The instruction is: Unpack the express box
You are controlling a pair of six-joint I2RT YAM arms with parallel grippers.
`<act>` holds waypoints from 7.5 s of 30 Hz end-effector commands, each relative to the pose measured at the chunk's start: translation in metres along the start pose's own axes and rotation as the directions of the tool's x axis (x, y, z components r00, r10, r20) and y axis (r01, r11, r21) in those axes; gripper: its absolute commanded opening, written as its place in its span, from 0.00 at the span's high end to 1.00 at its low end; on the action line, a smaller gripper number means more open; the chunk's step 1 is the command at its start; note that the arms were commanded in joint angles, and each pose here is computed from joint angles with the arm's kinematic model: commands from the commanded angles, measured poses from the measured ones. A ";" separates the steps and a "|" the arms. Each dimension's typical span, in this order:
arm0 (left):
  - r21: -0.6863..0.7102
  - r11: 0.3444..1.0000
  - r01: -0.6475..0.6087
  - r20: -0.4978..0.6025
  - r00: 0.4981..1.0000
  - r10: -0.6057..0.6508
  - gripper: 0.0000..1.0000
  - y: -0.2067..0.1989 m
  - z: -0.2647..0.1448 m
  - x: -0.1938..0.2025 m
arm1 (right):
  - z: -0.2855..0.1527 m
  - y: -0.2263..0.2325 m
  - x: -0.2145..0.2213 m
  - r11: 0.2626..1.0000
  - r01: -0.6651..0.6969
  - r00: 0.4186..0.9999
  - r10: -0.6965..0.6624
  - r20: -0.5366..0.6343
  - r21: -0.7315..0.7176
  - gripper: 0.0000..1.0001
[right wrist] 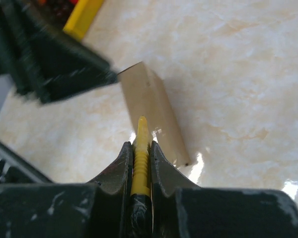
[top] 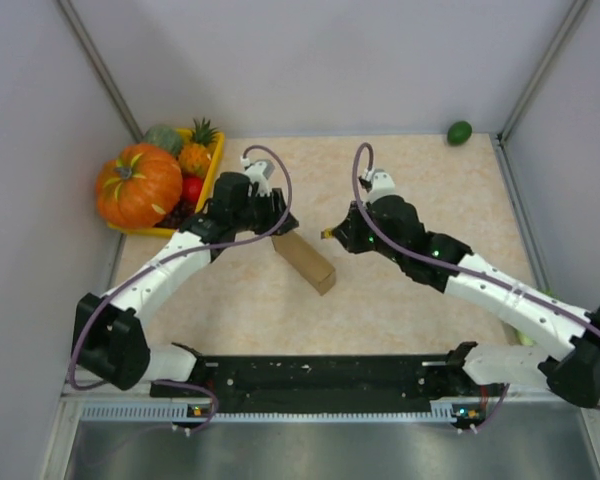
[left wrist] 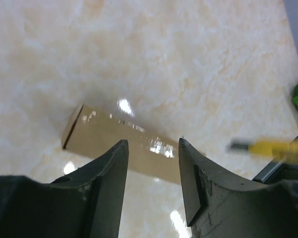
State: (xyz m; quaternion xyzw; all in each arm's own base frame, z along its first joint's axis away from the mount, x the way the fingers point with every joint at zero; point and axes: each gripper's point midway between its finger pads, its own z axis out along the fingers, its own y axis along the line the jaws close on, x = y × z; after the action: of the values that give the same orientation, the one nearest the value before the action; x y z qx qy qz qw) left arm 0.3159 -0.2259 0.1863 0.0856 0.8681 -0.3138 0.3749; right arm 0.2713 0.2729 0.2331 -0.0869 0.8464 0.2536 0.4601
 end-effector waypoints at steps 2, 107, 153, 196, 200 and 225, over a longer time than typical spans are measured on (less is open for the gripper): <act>0.100 0.993 -0.060 0.044 0.997 0.056 0.50 -0.025 0.034 -0.054 | -0.038 0.043 0.043 0.987 0.056 0.994 -0.070 -0.083 -0.153 1.00; 0.312 0.447 -0.839 -0.164 0.416 0.894 0.57 0.008 0.054 0.118 | -0.009 -0.062 0.005 0.978 -0.182 0.967 0.159 0.197 0.106 1.00; 0.338 0.464 -0.819 -0.233 0.404 0.884 0.63 0.023 0.057 0.135 | 0.020 -0.061 0.030 0.984 -0.168 0.981 0.161 0.111 0.063 1.00; 0.241 0.572 -0.784 -0.344 0.482 0.806 0.70 0.042 0.069 0.125 | -0.002 -0.059 0.119 0.985 -0.171 0.966 0.168 -0.197 0.000 1.00; 0.244 0.571 -0.784 -0.342 0.481 0.807 0.71 0.041 0.070 0.124 | -0.005 -0.060 0.123 0.984 -0.176 0.962 0.174 -0.213 0.007 1.00; 0.296 0.583 -0.756 -0.270 0.520 0.811 0.47 0.010 0.065 0.108 | -0.045 -0.088 0.051 0.961 -0.204 0.979 0.200 0.042 0.189 1.00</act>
State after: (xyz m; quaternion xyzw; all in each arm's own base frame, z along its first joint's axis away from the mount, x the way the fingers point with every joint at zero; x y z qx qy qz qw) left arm 0.2844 -0.2814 0.0827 0.5669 0.7354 -0.1620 0.3340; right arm 0.2336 0.1945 0.1515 0.0092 0.8784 0.2400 0.4132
